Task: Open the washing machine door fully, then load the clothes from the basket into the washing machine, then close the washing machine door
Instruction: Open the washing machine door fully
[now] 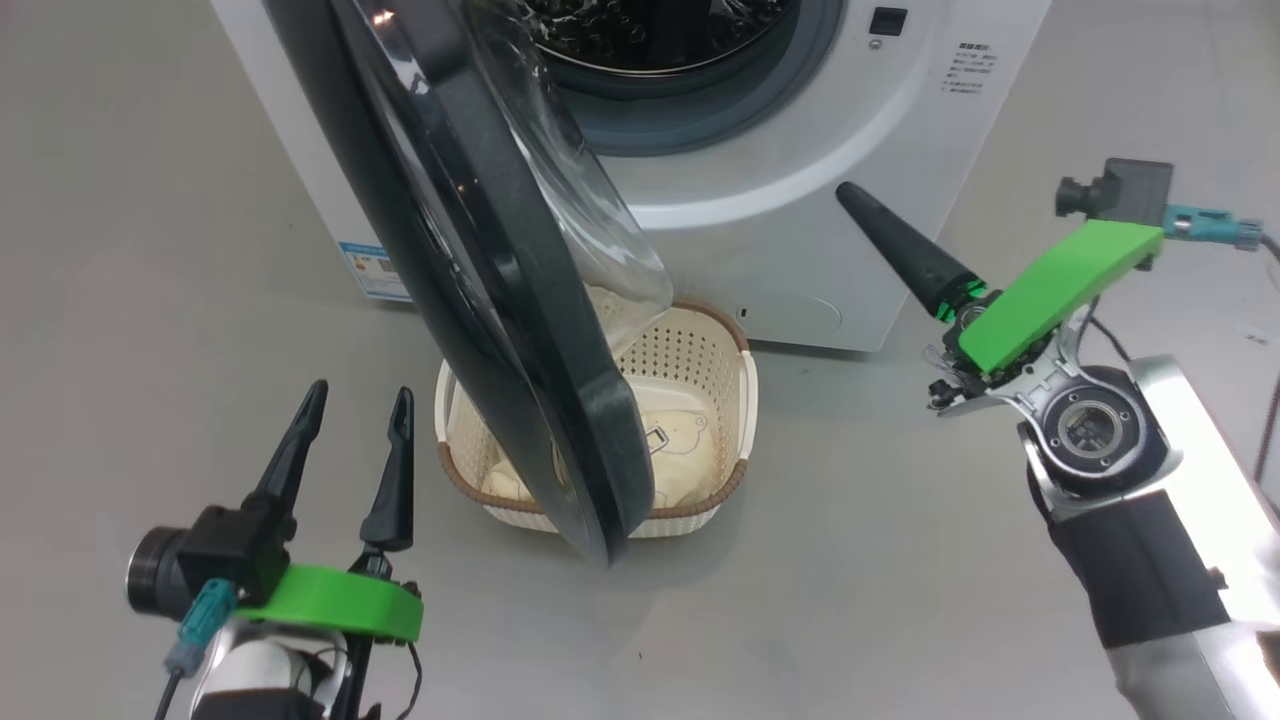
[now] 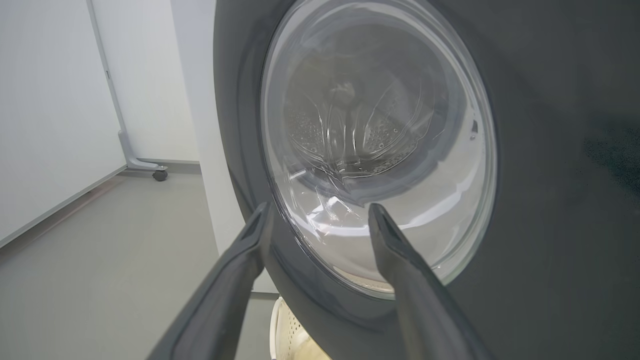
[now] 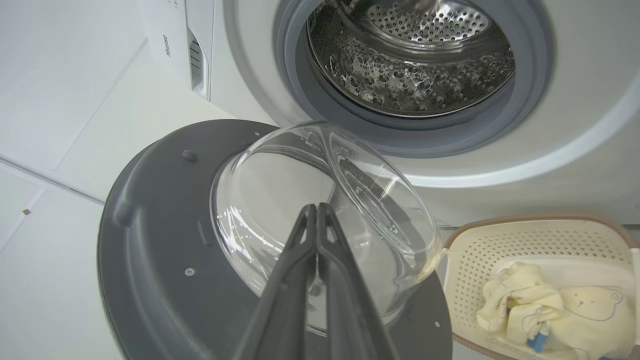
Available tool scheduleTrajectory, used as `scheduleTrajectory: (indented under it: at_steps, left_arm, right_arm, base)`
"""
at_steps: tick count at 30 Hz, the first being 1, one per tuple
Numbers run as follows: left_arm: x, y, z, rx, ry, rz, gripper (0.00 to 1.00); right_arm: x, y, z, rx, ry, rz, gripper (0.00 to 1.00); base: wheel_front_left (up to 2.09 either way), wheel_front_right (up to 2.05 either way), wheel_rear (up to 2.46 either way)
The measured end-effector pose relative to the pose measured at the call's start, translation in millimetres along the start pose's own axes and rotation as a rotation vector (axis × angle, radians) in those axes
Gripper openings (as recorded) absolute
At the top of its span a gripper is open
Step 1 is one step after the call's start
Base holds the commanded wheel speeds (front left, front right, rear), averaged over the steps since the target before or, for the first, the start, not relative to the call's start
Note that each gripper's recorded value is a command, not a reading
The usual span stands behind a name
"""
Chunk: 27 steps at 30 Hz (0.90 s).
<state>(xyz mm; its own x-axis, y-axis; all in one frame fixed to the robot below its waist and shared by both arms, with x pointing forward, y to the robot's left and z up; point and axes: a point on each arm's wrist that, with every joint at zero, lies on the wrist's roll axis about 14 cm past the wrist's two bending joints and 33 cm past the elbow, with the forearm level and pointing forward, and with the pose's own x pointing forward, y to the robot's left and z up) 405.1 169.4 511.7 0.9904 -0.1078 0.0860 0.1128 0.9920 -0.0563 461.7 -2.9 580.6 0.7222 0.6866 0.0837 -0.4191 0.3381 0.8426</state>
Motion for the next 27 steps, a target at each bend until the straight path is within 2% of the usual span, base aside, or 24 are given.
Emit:
scheduleTrajectory:
  at_steps: [5, 9, 21, 27]
  left_arm:
    - [3.4, -4.4, 1.1, 0.001, -0.006, -0.012, 1.0]
    - [1.6, -6.1, -1.7, -0.002, 0.002, -0.014, 1.0]
    - [-2.8, -2.6, 0.4, 0.012, -0.006, -0.005, 1.0]
    - [-9.2, -1.4, -0.7, 0.007, -0.003, 0.011, 1.0]
  right_arm:
    - [-23.0, -0.6, 40.8, -0.286, -0.169, -0.063, 1.0]
    - [-42.7, -0.2, 54.1, -0.477, -0.26, -0.112, 1.0]
    - [-121.0, -47.4, 49.3, -0.782, -0.337, -0.374, 1.0]
    - [-150.0, -59.0, 44.3, -0.865, -0.339, -0.457, 1.0]
  base:
    - [0.0, 0.0, 0.0]
    - [0.0, 0.0, 0.0]
    - [0.0, 0.0, 0.0]
    - [0.0, 0.0, 0.0]
